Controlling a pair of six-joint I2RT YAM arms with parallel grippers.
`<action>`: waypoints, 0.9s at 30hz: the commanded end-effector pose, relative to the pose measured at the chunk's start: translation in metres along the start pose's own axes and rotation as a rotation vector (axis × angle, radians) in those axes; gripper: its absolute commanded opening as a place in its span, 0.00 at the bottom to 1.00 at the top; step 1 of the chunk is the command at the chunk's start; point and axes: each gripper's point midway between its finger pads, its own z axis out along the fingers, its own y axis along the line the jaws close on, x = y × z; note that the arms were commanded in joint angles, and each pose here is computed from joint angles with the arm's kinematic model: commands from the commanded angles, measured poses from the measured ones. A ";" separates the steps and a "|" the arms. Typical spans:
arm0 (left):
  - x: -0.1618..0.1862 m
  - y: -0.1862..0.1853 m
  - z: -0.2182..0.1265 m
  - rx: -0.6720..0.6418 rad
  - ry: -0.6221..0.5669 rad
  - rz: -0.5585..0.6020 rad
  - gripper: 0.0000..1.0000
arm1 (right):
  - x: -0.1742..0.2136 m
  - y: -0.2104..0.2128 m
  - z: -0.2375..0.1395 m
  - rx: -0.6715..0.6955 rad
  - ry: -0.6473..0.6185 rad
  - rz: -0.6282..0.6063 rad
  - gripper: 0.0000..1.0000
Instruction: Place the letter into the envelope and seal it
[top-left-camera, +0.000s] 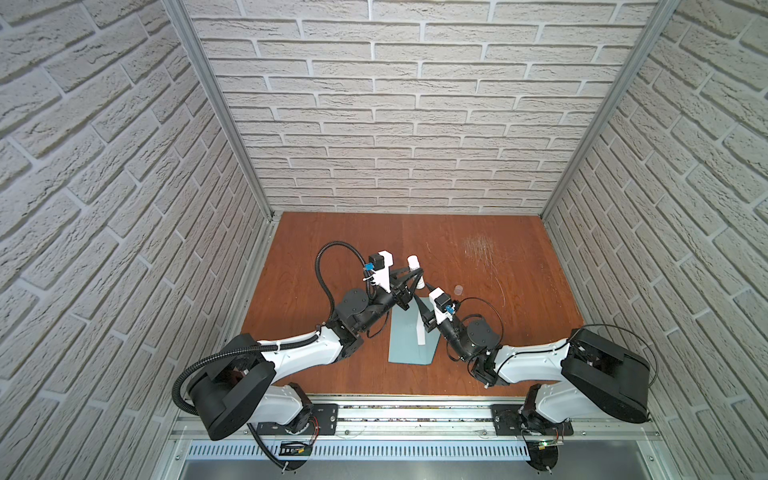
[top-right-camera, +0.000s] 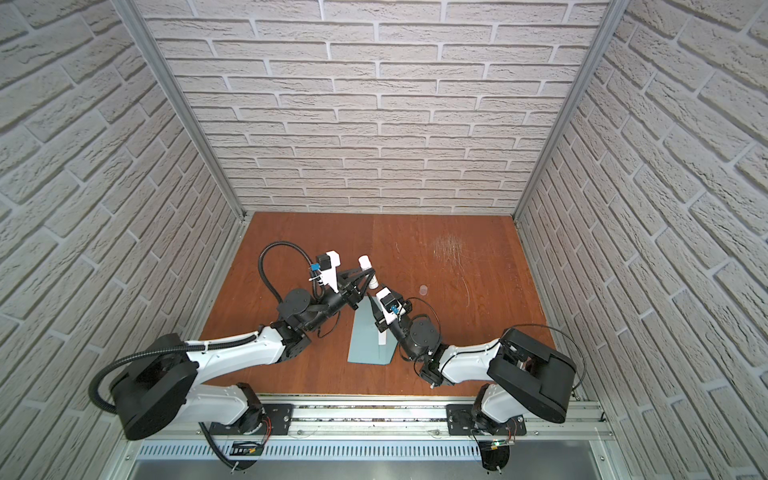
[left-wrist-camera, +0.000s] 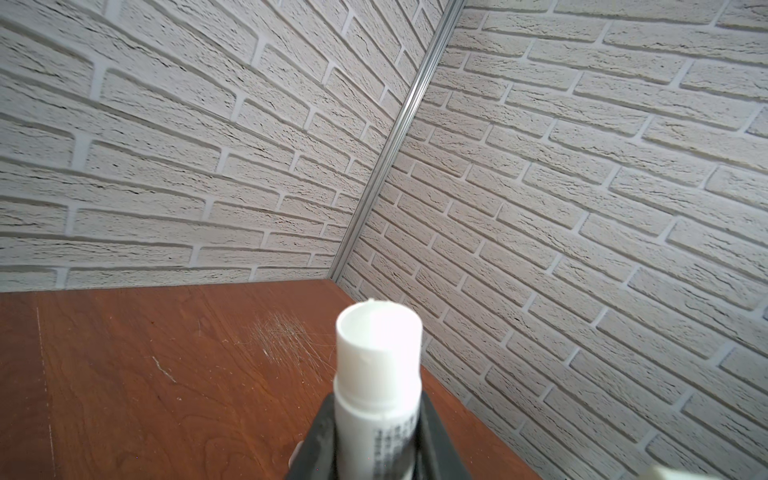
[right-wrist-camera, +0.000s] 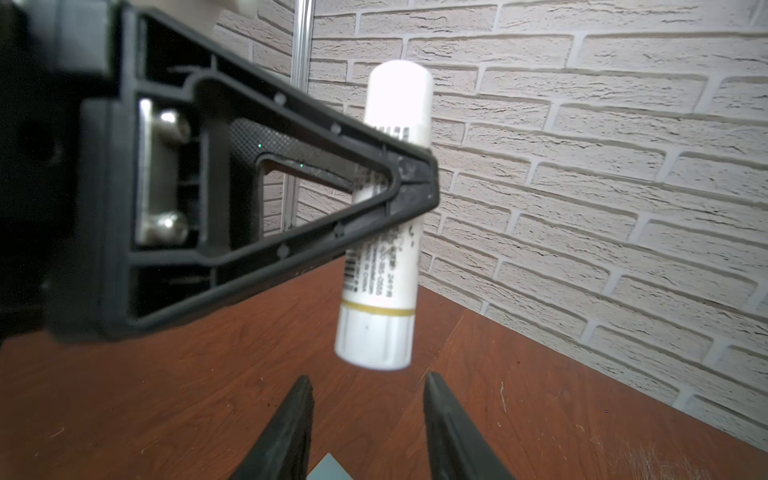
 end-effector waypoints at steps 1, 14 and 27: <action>-0.017 -0.010 -0.001 0.035 -0.072 -0.002 0.00 | -0.032 -0.013 0.005 0.076 -0.104 0.030 0.44; -0.016 -0.011 0.000 0.045 -0.067 -0.010 0.00 | -0.031 -0.003 0.015 0.042 -0.076 0.031 0.31; -0.020 -0.014 -0.003 0.043 -0.065 0.015 0.00 | -0.021 0.001 0.016 0.020 -0.023 0.027 0.38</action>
